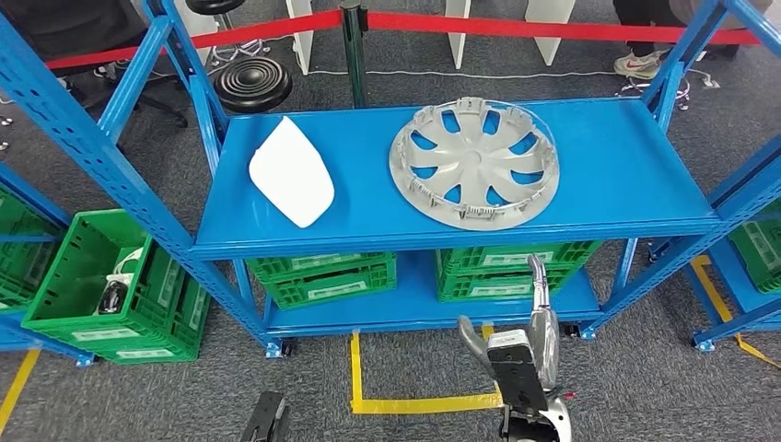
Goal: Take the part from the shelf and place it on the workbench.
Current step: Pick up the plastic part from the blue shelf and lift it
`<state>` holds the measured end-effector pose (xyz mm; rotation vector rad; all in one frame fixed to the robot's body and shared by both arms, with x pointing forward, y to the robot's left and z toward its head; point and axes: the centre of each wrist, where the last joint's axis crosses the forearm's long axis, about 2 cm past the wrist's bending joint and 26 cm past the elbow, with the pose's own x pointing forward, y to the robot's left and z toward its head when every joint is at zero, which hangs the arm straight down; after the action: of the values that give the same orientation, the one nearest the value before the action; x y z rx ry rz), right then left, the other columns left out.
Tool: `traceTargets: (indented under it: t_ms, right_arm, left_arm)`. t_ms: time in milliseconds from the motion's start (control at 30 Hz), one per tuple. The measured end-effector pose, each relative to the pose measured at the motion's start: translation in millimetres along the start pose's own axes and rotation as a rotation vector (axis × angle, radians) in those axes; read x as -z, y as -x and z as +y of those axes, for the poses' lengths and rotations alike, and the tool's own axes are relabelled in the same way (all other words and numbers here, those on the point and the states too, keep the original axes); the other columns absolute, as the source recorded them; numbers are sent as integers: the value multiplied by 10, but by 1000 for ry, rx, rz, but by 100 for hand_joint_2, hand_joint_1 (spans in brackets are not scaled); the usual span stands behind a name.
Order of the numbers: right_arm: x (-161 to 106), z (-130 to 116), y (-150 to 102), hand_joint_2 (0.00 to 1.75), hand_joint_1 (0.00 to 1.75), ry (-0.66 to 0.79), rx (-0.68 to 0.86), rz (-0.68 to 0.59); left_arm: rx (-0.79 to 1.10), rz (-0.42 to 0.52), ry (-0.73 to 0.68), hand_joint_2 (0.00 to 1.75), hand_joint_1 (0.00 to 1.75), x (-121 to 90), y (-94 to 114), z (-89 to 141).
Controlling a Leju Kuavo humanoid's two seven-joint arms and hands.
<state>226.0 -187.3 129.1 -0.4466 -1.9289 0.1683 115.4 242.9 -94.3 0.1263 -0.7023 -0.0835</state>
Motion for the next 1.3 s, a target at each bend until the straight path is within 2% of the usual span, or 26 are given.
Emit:
traceTargets:
  t_ms: [1300]
  right_arm:
    - [-44,52,17,175,0,-33,-24,40]
  left_arm:
    - [-1,-1,22,0,0,-7,-38,-96]
